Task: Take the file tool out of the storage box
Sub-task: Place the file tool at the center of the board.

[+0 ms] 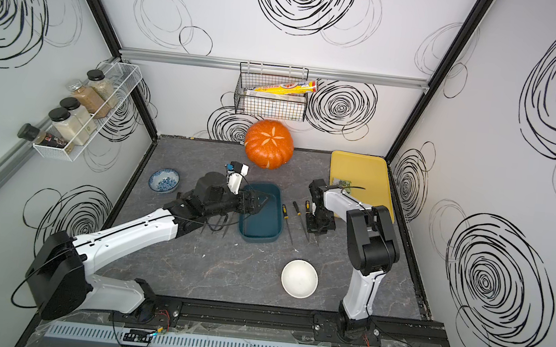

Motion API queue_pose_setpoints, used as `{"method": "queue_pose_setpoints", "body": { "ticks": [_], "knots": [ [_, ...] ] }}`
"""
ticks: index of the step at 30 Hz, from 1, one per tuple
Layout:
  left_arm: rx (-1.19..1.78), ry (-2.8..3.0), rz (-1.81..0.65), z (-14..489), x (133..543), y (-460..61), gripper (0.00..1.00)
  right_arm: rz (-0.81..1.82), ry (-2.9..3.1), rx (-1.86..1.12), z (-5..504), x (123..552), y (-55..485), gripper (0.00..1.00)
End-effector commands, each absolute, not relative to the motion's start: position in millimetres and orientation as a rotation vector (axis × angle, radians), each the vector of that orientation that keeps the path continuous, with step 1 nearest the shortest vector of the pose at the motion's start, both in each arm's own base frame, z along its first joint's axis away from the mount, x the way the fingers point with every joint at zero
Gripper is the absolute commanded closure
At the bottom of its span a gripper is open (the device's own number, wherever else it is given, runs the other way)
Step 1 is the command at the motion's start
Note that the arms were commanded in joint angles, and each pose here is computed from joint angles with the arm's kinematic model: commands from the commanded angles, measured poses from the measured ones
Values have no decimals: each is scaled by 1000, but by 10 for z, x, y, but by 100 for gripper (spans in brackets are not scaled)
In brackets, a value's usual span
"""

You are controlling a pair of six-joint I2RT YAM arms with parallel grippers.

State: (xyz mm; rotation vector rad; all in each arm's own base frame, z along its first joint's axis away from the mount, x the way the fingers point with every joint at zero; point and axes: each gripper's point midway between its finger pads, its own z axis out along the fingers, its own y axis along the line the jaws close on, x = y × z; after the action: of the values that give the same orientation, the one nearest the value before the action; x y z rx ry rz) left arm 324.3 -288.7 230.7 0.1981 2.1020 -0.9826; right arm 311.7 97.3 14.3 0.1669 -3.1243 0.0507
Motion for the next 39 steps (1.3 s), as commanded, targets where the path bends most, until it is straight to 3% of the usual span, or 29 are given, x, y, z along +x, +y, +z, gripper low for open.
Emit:
{"method": "queue_pose_setpoints", "body": {
  "ticks": [1,12,17,26,31,39],
  "knots": [
    [218,2078,-987,2413,3287,-2907,1,110,-3045,147,170,3011,889,100],
    [232,2081,-992,2460,3227,-2884,1,146,-2830,152,-106,2784,832,98],
    [234,2069,-995,2512,3195,-2858,1,131,-2795,149,-85,2815,867,91],
    [231,2067,-999,2520,3165,-2825,1,120,-2733,158,-134,2804,893,92],
    [218,2090,-986,2451,3188,-2810,1,126,-2768,170,-140,2824,875,81],
    [167,2179,-909,2198,3296,-2772,1,97,-2937,188,84,3079,923,71]
  ]
}}
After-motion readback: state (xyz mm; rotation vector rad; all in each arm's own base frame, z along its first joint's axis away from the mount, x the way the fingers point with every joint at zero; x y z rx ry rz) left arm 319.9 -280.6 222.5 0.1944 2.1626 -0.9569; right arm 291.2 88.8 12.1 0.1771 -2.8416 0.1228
